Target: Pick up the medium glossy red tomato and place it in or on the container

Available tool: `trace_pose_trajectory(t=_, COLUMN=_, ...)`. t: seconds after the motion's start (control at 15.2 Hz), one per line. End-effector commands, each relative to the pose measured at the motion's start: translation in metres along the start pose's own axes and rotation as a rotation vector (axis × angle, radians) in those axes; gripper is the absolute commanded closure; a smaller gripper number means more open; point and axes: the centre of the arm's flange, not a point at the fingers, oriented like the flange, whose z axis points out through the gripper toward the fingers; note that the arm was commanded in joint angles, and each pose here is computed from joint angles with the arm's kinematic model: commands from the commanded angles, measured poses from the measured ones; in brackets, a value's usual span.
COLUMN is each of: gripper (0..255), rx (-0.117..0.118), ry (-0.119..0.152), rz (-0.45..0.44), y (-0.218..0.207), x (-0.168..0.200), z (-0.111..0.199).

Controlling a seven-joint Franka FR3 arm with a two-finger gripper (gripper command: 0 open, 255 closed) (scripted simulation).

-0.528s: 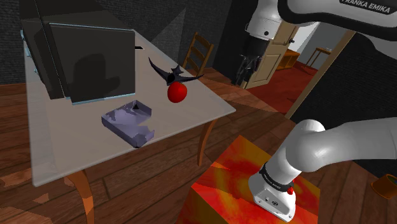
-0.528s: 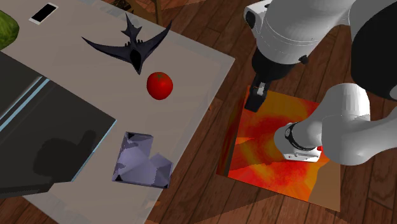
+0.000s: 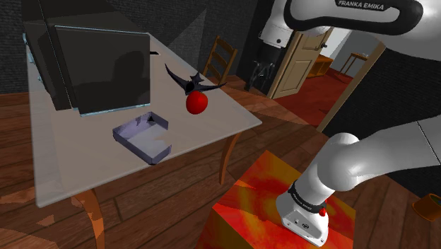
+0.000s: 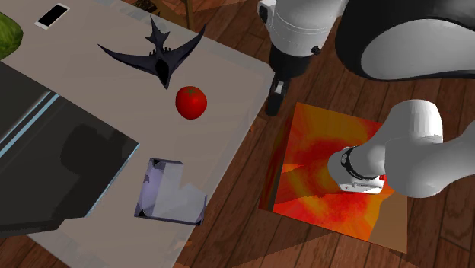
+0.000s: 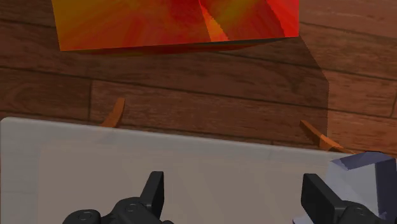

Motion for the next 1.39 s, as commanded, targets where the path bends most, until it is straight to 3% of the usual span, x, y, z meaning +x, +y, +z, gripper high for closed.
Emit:
trace_pose_trajectory(t=0.0, gripper=0, rx=0.022, ry=0.008, rz=-0.018, y=0.014, x=0.024, z=0.012)
trace_pose_trajectory(t=1.32, gripper=0, rx=0.252, ry=0.081, rz=-0.191, y=0.106, x=0.256, z=0.11)
